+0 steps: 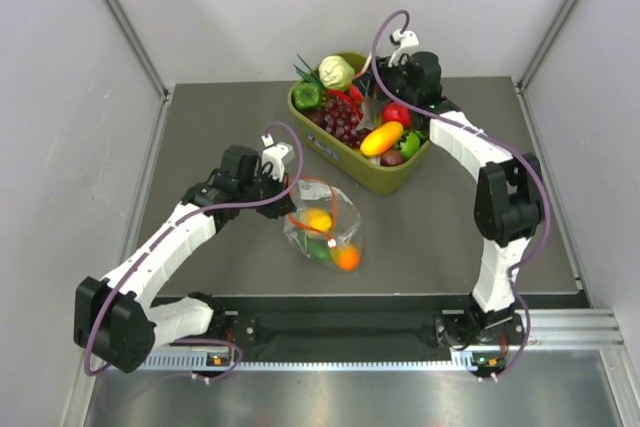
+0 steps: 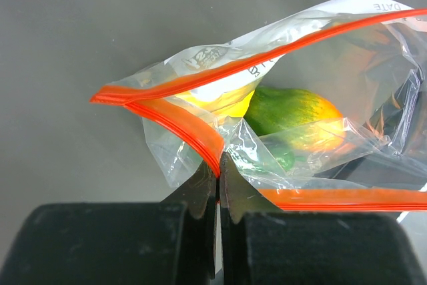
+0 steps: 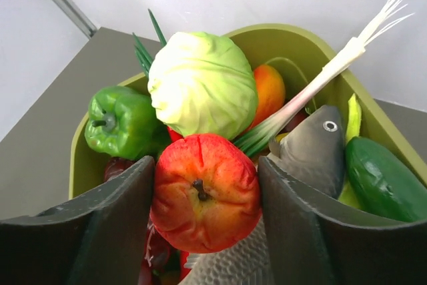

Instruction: Open the zip-top bag and remove the fake food

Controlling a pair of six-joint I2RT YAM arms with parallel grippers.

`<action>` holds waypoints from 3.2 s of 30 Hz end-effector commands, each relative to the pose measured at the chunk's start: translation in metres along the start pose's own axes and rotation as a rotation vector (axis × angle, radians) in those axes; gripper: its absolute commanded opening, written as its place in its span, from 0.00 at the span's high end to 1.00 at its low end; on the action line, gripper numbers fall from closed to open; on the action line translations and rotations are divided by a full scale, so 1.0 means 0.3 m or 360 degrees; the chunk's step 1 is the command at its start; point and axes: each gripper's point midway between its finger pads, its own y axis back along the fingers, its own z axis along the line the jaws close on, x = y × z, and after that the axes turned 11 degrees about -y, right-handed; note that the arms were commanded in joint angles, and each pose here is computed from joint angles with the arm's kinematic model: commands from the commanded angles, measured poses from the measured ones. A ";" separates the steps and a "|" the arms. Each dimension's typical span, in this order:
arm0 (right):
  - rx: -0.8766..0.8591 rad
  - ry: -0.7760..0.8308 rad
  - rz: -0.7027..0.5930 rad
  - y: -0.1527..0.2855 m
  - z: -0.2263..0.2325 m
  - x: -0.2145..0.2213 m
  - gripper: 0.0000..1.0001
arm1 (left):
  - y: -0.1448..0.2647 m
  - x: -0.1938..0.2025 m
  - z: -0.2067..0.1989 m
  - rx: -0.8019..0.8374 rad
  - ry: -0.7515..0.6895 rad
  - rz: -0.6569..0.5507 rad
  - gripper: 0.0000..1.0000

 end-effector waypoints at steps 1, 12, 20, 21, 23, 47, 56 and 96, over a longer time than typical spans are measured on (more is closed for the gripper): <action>-0.0082 0.0075 -0.0079 -0.027 0.056 -0.071 0.36 | 0.002 -0.018 0.002 0.0012 -0.0013 -0.0031 1.00; -0.0070 0.0111 -0.0172 0.044 0.098 -0.146 0.05 | 0.014 -0.032 -0.007 0.0023 -0.0025 -0.0065 1.00; -0.0033 0.0197 -0.0278 0.172 0.146 -0.241 0.03 | 0.028 -0.047 -0.019 0.0045 -0.0032 -0.0105 1.00; -0.0033 0.0200 -0.0291 0.188 0.150 -0.249 0.03 | 0.029 -0.047 -0.021 0.0047 -0.0031 -0.0107 1.00; -0.0052 0.0202 -0.0322 0.234 0.181 -0.269 0.03 | 0.029 -0.051 -0.026 0.0058 -0.0035 -0.0114 1.00; -0.0788 0.0180 0.0168 0.625 0.825 0.116 0.09 | 0.055 -0.088 -0.060 0.0128 -0.0066 -0.0213 1.00; -0.1004 0.0009 0.0592 0.733 0.907 0.357 0.16 | 0.060 -0.096 -0.064 0.0134 -0.0064 -0.0236 1.00; 0.0121 0.0125 0.0781 0.487 0.490 0.674 0.35 | 0.081 -0.103 -0.130 0.0305 -0.0106 -0.0277 1.00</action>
